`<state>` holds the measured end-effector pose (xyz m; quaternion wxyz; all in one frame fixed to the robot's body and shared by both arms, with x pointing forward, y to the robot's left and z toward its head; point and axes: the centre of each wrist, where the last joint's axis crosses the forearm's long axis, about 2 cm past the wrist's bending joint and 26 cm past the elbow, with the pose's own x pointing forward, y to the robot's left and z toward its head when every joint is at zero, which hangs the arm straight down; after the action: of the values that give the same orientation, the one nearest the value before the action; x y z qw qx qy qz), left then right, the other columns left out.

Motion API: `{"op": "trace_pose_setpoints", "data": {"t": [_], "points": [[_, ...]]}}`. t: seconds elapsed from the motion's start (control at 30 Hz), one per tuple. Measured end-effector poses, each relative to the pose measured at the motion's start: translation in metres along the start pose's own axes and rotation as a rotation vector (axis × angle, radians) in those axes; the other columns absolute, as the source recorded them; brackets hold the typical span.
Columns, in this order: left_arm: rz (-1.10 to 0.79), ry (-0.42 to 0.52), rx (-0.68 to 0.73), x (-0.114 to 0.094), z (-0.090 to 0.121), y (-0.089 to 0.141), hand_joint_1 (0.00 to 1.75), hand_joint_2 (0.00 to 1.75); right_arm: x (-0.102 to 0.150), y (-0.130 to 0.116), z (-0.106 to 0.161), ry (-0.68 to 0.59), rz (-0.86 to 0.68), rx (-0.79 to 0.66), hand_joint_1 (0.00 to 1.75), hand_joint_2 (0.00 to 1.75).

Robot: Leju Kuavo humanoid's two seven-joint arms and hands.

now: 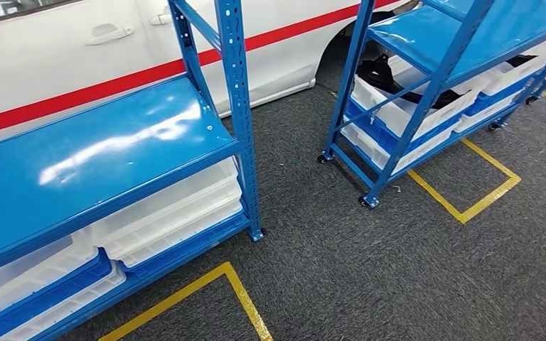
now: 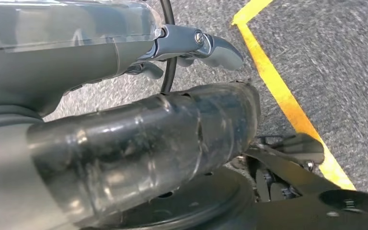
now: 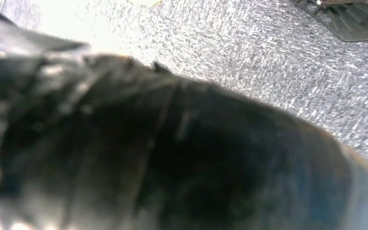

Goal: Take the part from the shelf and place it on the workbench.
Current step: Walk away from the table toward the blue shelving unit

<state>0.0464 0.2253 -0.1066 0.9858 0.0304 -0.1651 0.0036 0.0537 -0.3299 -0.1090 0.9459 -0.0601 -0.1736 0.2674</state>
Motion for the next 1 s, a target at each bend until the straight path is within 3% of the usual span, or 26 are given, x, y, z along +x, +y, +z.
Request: {"op": "trace_pose_setpoints", "data": {"t": [1.0], "points": [[0.000,-0.001,0.000,0.0003,-0.0001,0.0002,0.00,0.00,0.0009,0.0002,-0.0002,-0.003,0.000,-0.001,0.00,0.00]]}}
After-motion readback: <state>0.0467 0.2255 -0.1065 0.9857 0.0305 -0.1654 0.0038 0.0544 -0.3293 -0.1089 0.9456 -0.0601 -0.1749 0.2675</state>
